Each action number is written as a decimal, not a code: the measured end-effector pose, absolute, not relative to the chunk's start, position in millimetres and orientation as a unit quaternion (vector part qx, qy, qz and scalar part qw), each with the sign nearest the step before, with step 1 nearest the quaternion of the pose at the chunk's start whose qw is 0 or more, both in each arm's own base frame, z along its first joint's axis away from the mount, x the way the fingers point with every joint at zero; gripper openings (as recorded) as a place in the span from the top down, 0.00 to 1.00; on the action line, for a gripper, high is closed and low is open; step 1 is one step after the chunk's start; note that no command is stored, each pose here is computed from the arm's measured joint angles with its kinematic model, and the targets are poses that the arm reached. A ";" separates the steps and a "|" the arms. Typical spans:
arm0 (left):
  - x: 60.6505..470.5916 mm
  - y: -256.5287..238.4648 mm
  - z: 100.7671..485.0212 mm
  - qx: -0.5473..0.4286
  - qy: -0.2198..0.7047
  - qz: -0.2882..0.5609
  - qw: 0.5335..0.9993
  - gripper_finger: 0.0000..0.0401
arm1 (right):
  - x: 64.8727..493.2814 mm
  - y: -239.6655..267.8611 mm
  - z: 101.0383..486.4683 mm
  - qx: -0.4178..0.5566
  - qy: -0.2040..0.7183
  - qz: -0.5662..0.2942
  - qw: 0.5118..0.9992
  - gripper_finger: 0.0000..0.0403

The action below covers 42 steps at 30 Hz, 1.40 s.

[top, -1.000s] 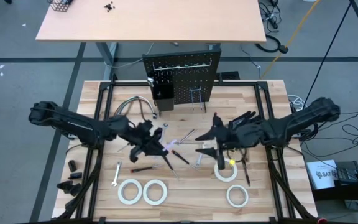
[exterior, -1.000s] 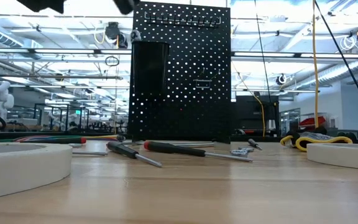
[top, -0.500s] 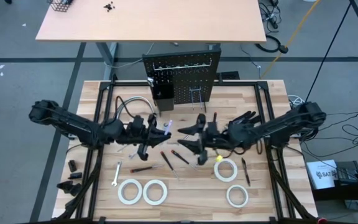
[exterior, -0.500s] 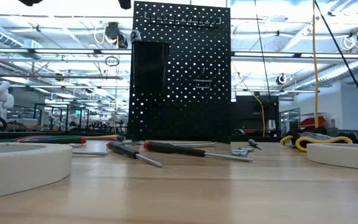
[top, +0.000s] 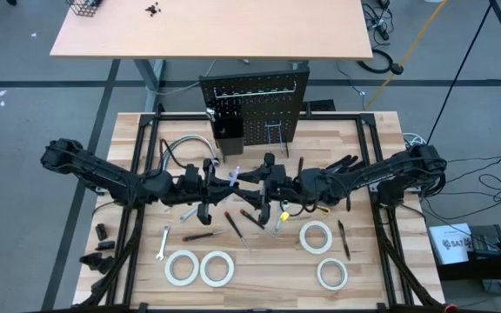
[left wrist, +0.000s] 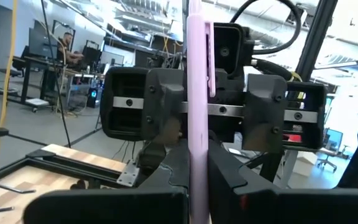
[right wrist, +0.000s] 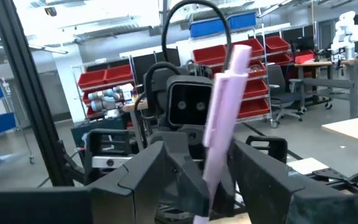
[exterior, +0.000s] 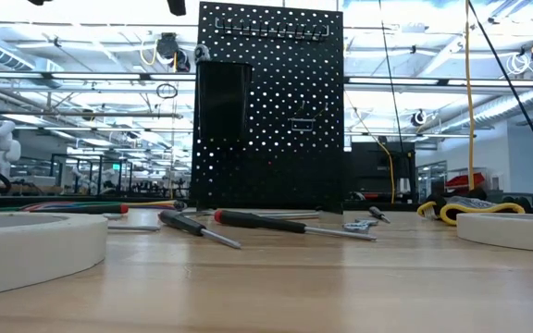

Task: Hang tools onto peg board
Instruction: Put the violet pen into the peg board

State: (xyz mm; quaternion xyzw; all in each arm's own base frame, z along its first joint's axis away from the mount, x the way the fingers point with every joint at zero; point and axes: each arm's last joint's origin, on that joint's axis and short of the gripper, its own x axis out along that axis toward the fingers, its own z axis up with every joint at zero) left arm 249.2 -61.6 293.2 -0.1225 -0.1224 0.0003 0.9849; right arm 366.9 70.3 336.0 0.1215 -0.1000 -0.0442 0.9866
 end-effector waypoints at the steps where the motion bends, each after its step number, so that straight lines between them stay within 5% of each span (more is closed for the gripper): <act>1: 249.2 -61.7 293.2 -0.122 -0.122 0.000 0.985 0.96 | 367.2 68.6 336.0 0.124 -0.100 -0.046 0.986 0.55; 9: 249.5 -60.8 293.0 -0.119 -0.121 0.003 0.985 0.96 | 368.3 64.6 334.6 0.123 -0.094 -0.048 0.987 0.60; 24: 251.5 -54.5 289.5 -0.112 -0.106 0.025 0.988 0.94 | 369.5 56.9 334.4 0.109 -0.090 -0.049 0.989 0.96; 34: 249.4 -54.4 278.2 -0.122 -0.031 0.017 0.992 0.74 | 368.4 56.1 332.6 0.081 -0.067 -0.048 0.993 0.96; 42: 220.7 -47.4 291.7 -0.138 0.004 0.019 0.990 0.67 | 367.3 52.9 324.8 0.089 -0.005 -0.005 0.996 0.96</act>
